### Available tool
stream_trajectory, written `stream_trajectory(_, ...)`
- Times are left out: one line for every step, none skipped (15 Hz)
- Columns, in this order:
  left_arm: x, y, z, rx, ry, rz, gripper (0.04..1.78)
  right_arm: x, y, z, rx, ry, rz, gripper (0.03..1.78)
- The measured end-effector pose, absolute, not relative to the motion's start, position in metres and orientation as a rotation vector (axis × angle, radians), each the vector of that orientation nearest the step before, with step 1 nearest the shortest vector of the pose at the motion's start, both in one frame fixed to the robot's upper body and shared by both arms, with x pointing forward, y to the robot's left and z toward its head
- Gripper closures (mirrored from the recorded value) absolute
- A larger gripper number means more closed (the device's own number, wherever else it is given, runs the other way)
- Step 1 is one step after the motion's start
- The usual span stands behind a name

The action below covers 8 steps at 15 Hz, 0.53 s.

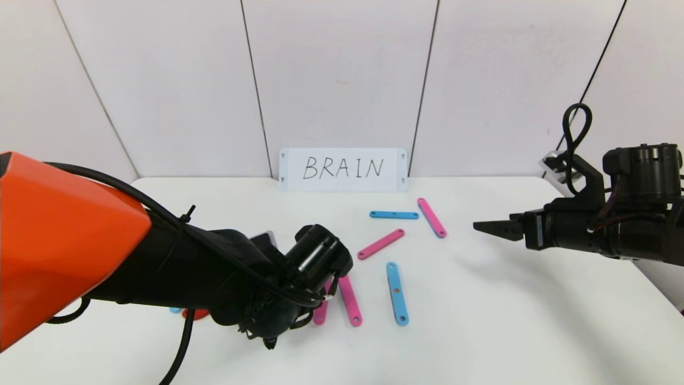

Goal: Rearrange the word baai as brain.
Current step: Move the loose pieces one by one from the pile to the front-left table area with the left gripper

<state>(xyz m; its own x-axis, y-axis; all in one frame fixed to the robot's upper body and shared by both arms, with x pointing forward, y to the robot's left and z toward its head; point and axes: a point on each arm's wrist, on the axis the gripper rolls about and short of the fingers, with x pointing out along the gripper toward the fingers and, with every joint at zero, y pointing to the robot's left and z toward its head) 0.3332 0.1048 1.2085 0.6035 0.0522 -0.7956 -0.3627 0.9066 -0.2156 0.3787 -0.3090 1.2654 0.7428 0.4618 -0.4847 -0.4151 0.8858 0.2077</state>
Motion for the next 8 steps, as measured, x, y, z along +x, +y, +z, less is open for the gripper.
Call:
stream_trajectory(0.334,0.106,1.209,-0.379,0.894,0.248,0.08,0.379,-0.309,1.265,0.088,0.554,0.481,0.08)
stream_trajectory(0.335,0.107,1.210,-0.382,0.890,0.250,0.08,0.378,-0.309,1.265,0.088,0.555,0.481,0.08)
stream_trajectory(0.337,0.109,1.212,-0.388,0.886,0.252,0.08,0.378,-0.309,1.265,0.088,0.555,0.481,0.08)
stream_trajectory(0.337,0.110,1.213,-0.390,0.883,0.251,0.08,0.378,-0.309,1.265,0.088,0.555,0.481,0.08)
stream_trajectory(0.337,0.110,1.216,-0.393,0.878,0.246,0.08,0.378,-0.309,1.265,0.088,0.555,0.482,0.08)
stream_trajectory(0.337,0.112,1.220,-0.396,0.872,0.240,0.08,0.378,-0.309,1.265,0.088,0.555,0.482,0.08)
stream_trajectory(0.336,0.113,1.224,-0.396,0.865,0.230,0.08,0.378,-0.309,1.265,0.088,0.555,0.482,0.08)
stream_trajectory(0.334,0.116,1.228,-0.387,0.861,0.217,0.08,0.378,-0.309,1.265,0.088,0.555,0.482,0.08)
